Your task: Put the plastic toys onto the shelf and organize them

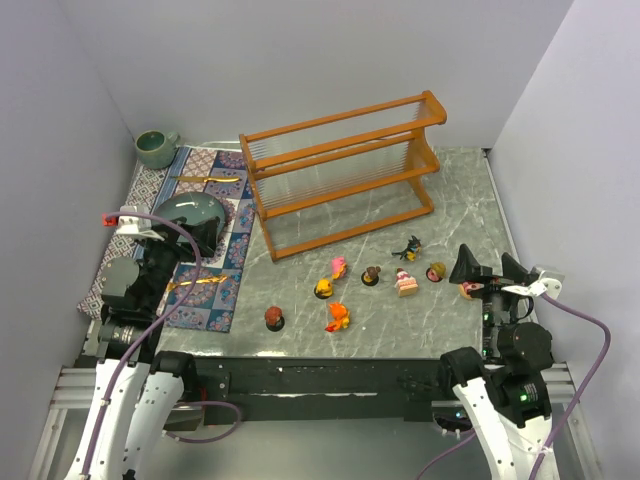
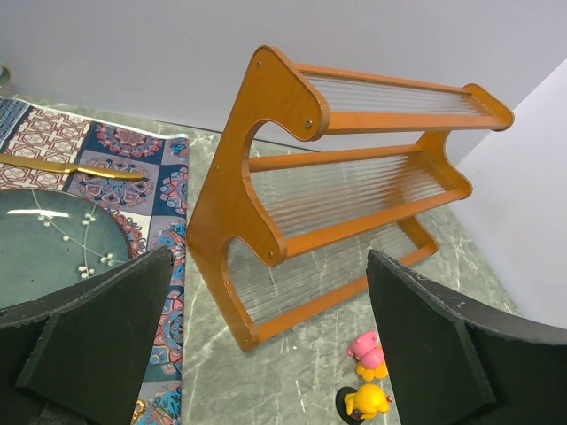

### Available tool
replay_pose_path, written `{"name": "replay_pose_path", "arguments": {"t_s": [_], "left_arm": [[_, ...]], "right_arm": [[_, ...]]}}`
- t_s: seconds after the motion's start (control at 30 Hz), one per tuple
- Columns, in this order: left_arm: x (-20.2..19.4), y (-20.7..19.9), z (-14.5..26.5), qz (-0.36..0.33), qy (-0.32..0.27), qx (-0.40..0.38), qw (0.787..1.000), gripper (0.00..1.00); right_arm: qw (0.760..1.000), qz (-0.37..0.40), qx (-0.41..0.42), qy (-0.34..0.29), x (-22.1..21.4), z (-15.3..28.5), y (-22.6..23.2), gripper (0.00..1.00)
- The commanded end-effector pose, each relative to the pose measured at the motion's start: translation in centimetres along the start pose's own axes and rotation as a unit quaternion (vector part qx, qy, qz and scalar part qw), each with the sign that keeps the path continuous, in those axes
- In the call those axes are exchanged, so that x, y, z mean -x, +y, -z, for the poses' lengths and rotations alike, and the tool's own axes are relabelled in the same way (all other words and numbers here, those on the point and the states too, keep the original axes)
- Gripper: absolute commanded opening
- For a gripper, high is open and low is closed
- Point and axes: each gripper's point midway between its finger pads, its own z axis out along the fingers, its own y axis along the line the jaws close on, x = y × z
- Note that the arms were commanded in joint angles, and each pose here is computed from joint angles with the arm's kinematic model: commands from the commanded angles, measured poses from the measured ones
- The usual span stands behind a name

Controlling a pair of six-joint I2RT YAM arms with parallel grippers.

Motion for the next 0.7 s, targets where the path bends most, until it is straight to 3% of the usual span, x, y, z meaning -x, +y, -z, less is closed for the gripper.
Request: {"name": "replay_pose_path", "arguments": {"t_s": [0.0,0.5,0.67], "left_arm": [[2.0,-0.9,0.3,-0.007,-0.024,-0.012,1.000,0.97],[2.3,-0.9,0.5,-0.007,-0.029,-0.010,1.000,0.97],[2.4,-1.0,0.6,-0.007,-0.033,-0.011,0.999,0.97]], "right_arm": [[0.986,-0.058,0.017,-0.153,6.0,5.1,-1.4,1.00],[0.985,-0.085,-0.021,-0.147,6.3,5.4,-2.7,1.00],[0.991,-0.092,-0.031,-0.091,5.8,4.7,-2.3,1.00]]}}
